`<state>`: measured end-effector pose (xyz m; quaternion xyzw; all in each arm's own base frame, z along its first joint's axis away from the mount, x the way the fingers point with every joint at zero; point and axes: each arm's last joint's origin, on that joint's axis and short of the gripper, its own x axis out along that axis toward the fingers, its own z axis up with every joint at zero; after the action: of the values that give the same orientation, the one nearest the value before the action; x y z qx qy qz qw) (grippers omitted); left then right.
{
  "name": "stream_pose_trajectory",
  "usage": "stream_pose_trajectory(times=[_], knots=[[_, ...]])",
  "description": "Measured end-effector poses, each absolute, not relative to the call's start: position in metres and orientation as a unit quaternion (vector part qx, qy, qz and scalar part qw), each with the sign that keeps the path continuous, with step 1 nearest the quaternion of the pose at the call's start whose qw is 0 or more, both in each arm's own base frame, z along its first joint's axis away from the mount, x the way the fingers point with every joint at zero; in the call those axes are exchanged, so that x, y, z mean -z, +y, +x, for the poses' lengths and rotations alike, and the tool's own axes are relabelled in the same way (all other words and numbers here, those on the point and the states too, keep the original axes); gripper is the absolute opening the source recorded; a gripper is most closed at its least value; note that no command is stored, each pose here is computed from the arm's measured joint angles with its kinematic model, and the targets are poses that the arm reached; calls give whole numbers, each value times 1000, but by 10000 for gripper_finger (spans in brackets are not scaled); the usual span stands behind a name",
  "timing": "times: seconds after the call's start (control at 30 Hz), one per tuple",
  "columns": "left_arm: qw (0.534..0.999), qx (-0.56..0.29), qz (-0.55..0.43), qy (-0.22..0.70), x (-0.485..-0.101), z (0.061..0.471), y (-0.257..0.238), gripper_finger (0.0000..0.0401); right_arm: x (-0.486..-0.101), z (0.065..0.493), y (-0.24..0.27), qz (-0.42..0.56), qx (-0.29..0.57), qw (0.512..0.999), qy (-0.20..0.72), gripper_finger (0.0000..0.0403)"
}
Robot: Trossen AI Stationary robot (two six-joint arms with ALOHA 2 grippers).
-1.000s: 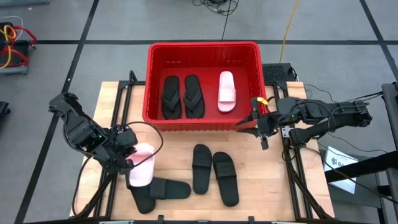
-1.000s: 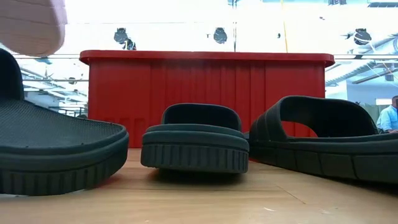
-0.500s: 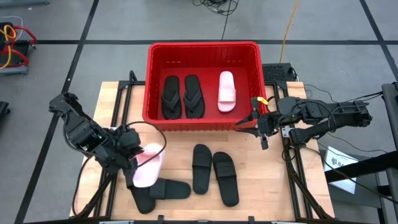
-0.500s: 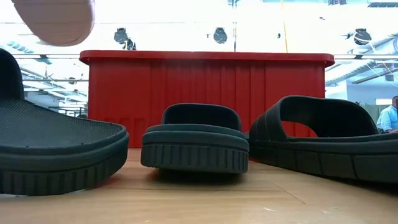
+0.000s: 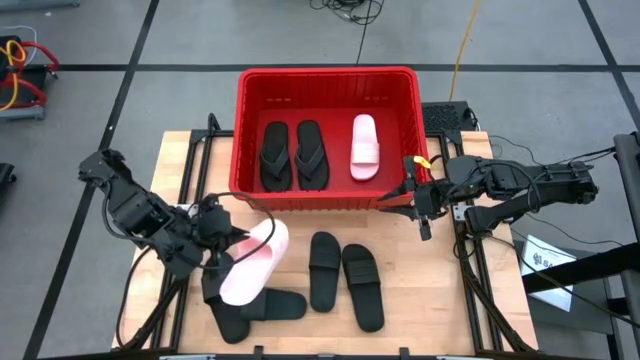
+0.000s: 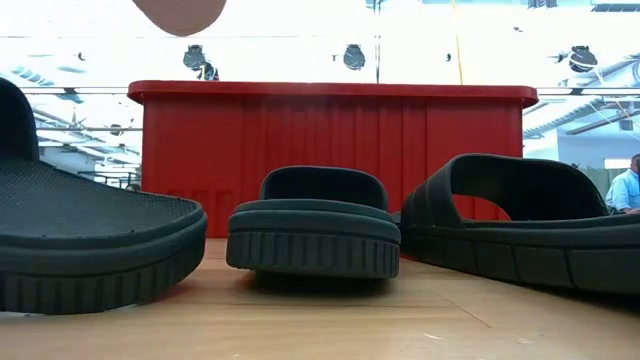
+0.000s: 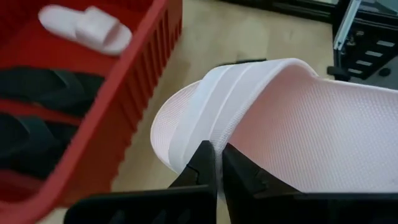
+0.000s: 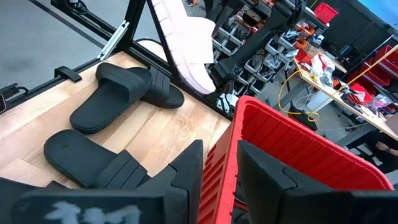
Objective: Pick and place slides into bin
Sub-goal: Put the pink slide into the red bin
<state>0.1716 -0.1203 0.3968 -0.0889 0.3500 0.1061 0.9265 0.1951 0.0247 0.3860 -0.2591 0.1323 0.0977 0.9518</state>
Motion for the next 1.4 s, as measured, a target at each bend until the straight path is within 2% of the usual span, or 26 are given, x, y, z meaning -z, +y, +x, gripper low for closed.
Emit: stream_pose_trajectory(times=[0.2,0.57,0.83,1.13,1.4], knots=[[944,-90,-42,314,-404,185,-115,0,-386,195,25,-261,-100,951,132,89],[979,-15,84,185,-432,214,-108,0,-380,209,27,-301,-108,938,136,89],[985,37,84,149,-440,229,-93,0,-385,237,30,-358,-92,927,60,89],[985,33,79,151,-440,232,-85,0,-378,261,37,-390,-128,912,15,90],[985,40,76,151,-440,232,-86,0,-379,275,40,-387,-119,914,-24,98]])
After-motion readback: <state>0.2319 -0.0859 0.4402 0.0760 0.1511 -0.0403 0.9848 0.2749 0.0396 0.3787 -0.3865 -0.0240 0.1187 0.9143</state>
